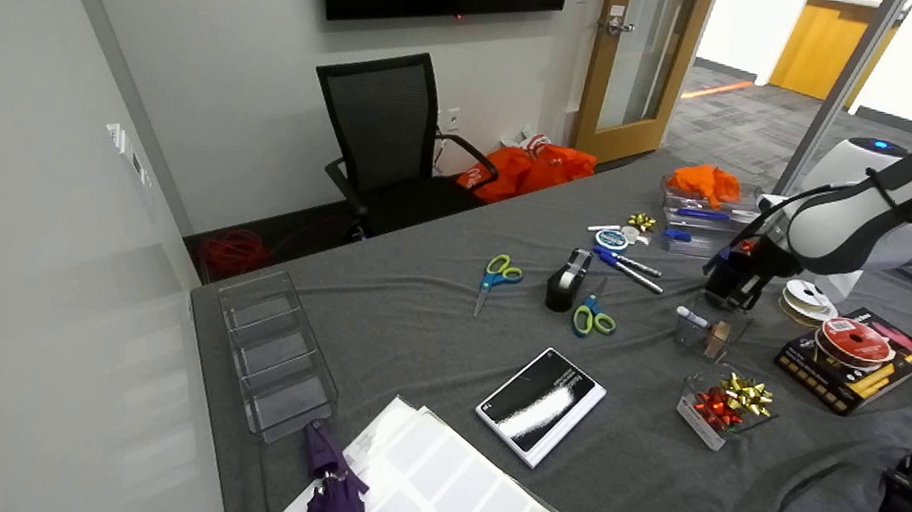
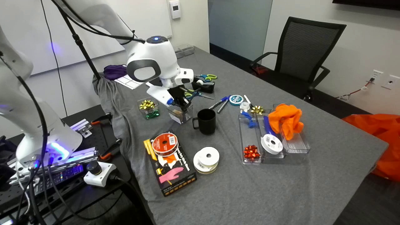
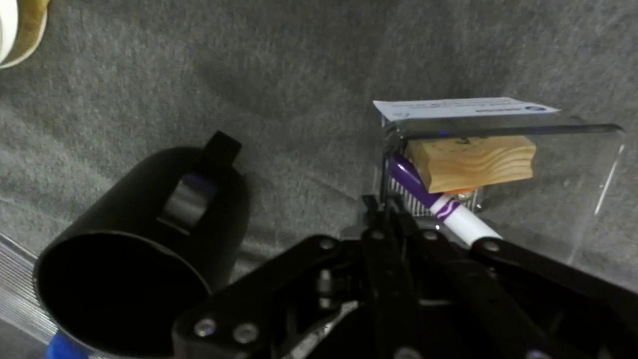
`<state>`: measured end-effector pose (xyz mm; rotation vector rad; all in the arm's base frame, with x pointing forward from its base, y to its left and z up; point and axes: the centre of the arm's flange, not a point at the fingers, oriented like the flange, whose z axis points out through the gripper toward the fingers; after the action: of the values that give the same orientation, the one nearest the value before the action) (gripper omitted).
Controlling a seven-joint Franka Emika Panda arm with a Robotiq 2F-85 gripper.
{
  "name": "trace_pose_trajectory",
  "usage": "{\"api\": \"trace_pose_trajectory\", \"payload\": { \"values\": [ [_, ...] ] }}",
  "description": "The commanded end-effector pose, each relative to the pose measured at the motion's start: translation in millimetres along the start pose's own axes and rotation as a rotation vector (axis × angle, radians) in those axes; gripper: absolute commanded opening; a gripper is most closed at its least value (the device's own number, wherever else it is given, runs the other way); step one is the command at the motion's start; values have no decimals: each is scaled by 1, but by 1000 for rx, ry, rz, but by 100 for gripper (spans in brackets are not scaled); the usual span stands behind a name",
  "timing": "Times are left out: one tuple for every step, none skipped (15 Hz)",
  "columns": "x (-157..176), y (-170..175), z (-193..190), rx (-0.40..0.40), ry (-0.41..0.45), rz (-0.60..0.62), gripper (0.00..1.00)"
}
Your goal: Move the container to the left
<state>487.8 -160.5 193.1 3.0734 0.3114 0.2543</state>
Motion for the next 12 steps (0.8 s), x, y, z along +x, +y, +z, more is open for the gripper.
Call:
{"api": "trace_pose_trajectory", "payload": {
  "values": [
    [-5, -6, -8, 48, 63, -7, 1],
    [-3, -8, -9, 58, 73, -5, 1],
    [0, -10, -12, 73, 85, 1, 1],
    [3, -12, -15, 86, 95, 9, 1],
    [6, -14, -20, 102, 107, 19, 1],
    [10, -16, -25, 115, 119, 26, 1],
    [15, -20, -30, 132, 130, 38, 1],
    [19, -24, -32, 145, 140, 45, 1],
    [25, -29, -38, 160, 151, 58, 1],
    [29, -33, -41, 172, 162, 67, 1],
    [33, -39, -45, 184, 177, 73, 1],
    [37, -45, -48, 200, 189, 76, 1]
  ]
}}
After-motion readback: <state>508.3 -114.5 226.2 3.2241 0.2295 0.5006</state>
